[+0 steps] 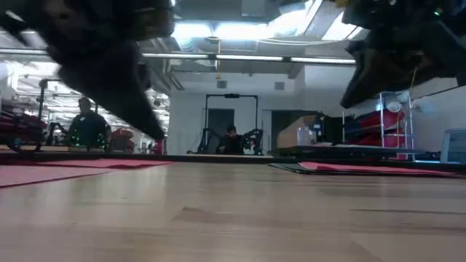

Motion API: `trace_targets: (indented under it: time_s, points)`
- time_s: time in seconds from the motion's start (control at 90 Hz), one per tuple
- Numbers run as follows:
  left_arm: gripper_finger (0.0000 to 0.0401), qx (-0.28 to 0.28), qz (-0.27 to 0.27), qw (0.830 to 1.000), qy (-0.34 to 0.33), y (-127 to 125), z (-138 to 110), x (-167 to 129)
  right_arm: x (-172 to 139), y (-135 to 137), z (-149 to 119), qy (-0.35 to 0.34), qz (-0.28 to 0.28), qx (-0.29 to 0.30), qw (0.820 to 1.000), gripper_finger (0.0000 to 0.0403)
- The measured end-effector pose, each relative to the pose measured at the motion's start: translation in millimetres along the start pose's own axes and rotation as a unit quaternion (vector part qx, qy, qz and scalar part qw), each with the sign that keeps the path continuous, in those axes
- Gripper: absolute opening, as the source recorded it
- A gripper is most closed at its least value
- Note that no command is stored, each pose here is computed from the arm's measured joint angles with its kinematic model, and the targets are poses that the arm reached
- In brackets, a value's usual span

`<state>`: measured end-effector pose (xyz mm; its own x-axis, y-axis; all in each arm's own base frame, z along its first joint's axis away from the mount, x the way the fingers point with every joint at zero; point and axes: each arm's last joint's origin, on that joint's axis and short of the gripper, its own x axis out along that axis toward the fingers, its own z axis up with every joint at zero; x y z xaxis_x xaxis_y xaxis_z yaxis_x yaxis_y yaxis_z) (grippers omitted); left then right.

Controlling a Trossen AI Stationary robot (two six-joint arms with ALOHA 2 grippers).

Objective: Organize paper
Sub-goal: Stack the red paper on top of the red papers

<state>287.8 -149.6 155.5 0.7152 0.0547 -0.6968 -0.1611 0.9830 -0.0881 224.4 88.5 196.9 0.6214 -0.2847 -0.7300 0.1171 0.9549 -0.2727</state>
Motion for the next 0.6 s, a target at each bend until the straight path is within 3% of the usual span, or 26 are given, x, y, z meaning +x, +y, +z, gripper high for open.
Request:
trace_targets:
  time_s: [0.1, 0.256, 0.6]
  points:
    - [0.0000, -0.012, -0.003, 0.999, -0.048, 17, 10, 0, -5, -10, -16, -0.029, 0.001, 0.050, 0.998, 0.0000]
    - [0.0000, 0.012, -0.022, 0.987, -0.158, 43, 24, 1, -6, -21, -33, -0.044, -0.001, 0.105, 0.994, 0.0000]
    - [0.0000, -0.024, -0.133, 0.943, -0.304, 109, 30, 0, 4, -35, -33, -0.028, 0.004, 0.152, 0.988, 0.0000]
